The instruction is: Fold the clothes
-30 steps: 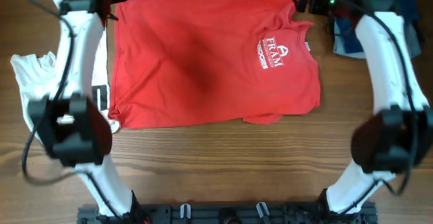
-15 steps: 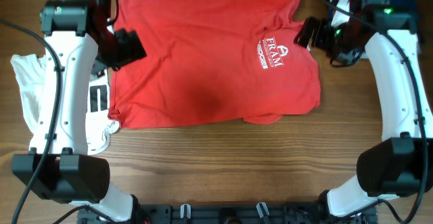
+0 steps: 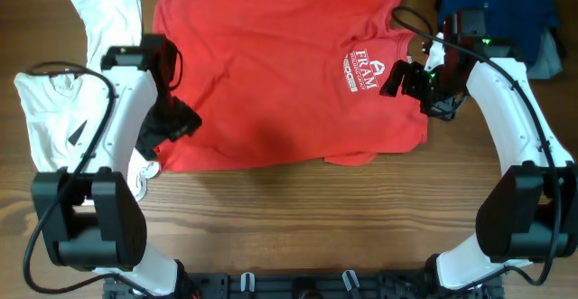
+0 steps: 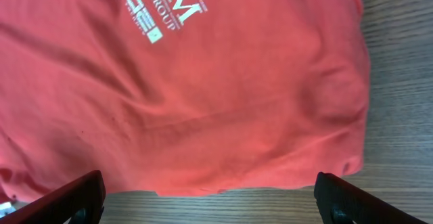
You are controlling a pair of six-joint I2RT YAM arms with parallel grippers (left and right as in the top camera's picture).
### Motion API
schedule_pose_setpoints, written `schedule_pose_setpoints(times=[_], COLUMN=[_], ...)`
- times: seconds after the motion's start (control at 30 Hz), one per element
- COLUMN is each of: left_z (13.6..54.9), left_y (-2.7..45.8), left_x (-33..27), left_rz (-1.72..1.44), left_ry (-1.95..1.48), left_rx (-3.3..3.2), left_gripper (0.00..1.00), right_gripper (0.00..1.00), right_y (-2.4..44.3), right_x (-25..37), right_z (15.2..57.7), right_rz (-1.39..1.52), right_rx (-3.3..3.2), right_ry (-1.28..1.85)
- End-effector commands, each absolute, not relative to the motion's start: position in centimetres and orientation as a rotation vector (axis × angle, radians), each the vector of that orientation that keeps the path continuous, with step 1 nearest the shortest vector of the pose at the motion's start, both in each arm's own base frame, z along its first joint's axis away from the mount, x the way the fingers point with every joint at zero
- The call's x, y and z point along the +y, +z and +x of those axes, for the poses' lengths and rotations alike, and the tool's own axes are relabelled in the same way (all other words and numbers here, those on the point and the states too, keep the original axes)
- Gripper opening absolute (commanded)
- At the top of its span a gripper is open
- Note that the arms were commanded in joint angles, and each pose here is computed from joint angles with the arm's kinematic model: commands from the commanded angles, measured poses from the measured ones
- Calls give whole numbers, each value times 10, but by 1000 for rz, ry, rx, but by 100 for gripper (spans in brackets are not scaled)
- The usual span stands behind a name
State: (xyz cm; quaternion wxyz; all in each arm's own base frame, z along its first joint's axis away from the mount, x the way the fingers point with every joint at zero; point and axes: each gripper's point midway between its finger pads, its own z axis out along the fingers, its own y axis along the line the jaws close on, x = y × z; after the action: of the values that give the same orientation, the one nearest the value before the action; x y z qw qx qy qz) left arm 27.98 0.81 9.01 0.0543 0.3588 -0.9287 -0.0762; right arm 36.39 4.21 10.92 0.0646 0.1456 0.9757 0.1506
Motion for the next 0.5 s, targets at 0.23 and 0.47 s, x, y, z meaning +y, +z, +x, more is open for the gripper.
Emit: schedule_pose_setpoints(times=[0.23, 0.47], left_z=[239, 257], left_y=[55, 46], left_x=[60, 71], left_rz=[1134, 1311], left_ry=[-605, -540], left_rx=[-2737, -2761], left_gripper=[77, 70], right_gripper=[100, 100], right_y=[107, 107], right_x=[58, 58], right_z=[368, 370], right_rz=[319, 315], right_rx=[2943, 2933], right_ry=[488, 489])
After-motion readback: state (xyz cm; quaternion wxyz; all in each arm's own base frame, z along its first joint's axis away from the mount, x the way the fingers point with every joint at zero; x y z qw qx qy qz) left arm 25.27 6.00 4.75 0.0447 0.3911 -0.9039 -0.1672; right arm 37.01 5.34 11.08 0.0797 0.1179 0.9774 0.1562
